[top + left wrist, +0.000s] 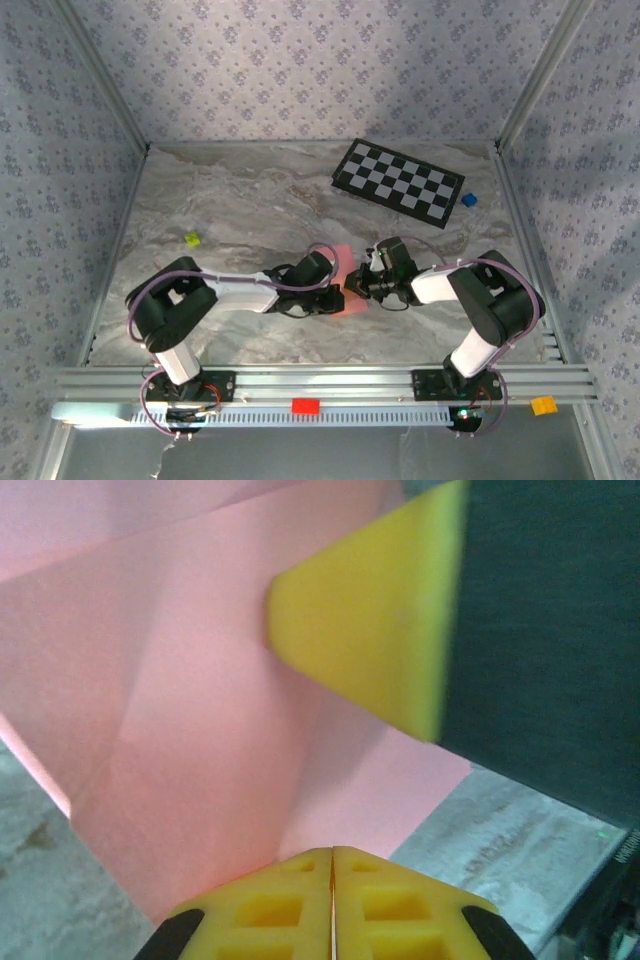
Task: Fold a paper plane with a square sheet of paper (pick it up from the middle)
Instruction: Fold the triangle a second time at the center of the table.
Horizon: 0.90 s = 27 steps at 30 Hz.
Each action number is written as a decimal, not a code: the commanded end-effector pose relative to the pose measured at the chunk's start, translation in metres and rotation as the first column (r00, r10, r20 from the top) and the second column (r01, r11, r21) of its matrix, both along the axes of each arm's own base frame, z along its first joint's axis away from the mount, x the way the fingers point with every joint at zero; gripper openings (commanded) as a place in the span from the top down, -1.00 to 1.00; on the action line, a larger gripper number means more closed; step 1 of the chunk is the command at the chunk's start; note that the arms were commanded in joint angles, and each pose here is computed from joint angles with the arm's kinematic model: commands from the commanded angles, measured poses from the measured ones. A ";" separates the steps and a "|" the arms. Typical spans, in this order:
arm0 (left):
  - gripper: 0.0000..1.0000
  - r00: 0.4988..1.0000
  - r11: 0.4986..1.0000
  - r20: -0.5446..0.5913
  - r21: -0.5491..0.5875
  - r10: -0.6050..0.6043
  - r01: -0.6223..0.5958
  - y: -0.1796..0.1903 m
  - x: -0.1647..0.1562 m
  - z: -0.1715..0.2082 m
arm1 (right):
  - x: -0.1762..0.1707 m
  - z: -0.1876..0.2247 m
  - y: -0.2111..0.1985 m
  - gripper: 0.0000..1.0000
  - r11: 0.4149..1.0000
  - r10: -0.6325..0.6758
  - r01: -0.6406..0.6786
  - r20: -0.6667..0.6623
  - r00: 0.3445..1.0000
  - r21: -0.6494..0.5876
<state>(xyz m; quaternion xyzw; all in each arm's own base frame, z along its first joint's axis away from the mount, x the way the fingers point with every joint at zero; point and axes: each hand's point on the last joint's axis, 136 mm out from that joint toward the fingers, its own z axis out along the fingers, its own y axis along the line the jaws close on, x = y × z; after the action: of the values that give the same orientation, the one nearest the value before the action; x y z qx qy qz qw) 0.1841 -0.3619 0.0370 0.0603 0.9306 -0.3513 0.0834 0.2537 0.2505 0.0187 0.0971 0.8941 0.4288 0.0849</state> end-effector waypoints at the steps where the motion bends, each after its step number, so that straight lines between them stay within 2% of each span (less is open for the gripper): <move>1: 0.83 0.999 0.997 0.041 -0.071 0.011 -0.008 -0.004 0.005 0.028 | -0.025 -0.045 -0.030 0.95 0.987 -0.067 0.045 -0.134 0.989 -0.156; 6: 0.85 0.999 0.997 -0.012 -0.062 0.033 -0.033 0.000 0.009 0.015 | -0.026 -0.044 -0.031 0.96 0.987 -0.065 0.044 -0.135 0.989 -0.157; 13: 0.90 0.988 0.997 -0.129 -0.007 0.081 -0.082 0.011 -0.007 -0.023 | -0.028 -0.044 -0.033 0.96 0.986 -0.065 0.043 -0.135 0.989 -0.163; 18: 0.90 0.982 0.994 -0.159 0.039 0.102 -0.097 0.021 -0.021 -0.036 | -0.028 -0.044 -0.035 0.96 0.984 -0.069 0.046 -0.134 0.989 -0.170; 27: 0.89 0.981 0.995 -0.172 0.048 0.091 -0.084 0.022 -0.035 -0.038 | -0.028 -0.045 -0.036 0.96 0.983 -0.073 0.049 -0.135 0.988 -0.175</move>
<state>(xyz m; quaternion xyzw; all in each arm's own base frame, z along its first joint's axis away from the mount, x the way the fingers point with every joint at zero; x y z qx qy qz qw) 0.1752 -0.3587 0.0201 -0.0077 0.9263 -0.3721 0.0577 0.2523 0.2481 0.0185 0.0990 0.8948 0.4265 0.0873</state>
